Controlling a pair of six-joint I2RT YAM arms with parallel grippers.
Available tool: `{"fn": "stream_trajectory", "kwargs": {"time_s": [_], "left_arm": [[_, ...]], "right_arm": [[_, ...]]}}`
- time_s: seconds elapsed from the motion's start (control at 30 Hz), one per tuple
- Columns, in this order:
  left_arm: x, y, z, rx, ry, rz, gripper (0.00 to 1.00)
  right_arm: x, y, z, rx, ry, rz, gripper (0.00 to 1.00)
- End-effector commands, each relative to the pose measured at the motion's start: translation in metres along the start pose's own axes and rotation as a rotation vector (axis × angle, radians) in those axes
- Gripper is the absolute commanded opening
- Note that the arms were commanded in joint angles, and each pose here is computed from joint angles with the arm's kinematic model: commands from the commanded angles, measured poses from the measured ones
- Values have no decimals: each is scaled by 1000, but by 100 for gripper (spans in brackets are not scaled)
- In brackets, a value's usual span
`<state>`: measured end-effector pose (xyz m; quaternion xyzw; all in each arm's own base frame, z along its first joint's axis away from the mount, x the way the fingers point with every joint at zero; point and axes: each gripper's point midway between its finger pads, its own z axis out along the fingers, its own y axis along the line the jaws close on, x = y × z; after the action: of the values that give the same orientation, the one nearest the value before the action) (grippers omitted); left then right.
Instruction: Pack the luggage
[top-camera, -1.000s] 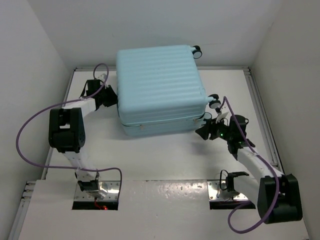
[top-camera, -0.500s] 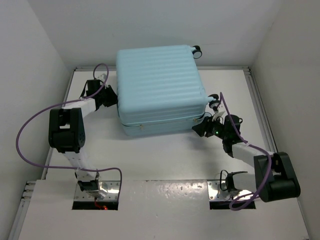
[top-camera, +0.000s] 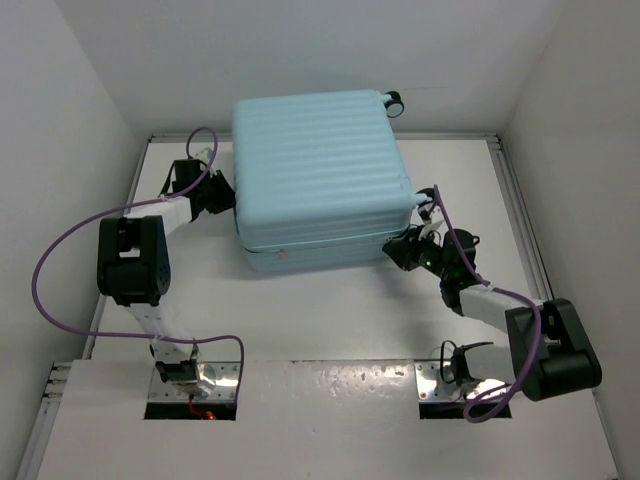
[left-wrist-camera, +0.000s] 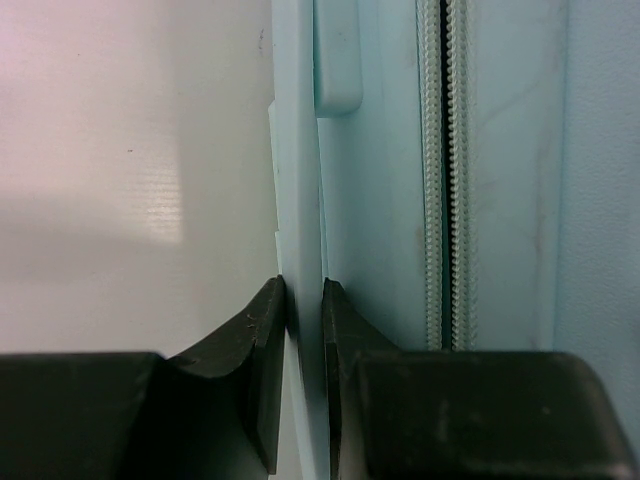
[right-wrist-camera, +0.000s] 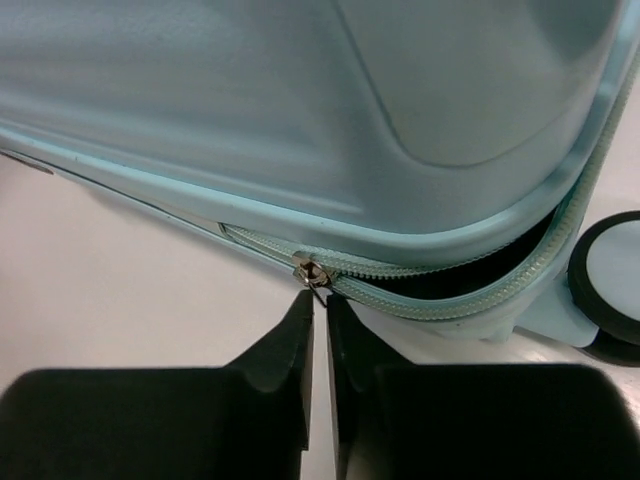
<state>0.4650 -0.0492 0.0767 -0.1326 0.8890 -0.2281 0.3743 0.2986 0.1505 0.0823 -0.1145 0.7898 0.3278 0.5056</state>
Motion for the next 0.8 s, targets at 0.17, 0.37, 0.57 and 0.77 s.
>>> {"fn": "stream_trajectory", "kwargs": {"time_s": [0.17,0.37,0.57,0.77], "left_arm": [[74,39,-9,-128,234,-66,0],[77,41,-7,-130,242,-60,0],[80,42,-6,-133,250,-63,0],[80,42,-6,-133,250,-63,0]], "right_arm": [[-32,-4,3,38,-119,-56,0],[-35,-8,-1,39,-117,-11,8],[-41,-1,4,17,-133,-26,25],[-53,10,11,-24,-154,-47,25]]}}
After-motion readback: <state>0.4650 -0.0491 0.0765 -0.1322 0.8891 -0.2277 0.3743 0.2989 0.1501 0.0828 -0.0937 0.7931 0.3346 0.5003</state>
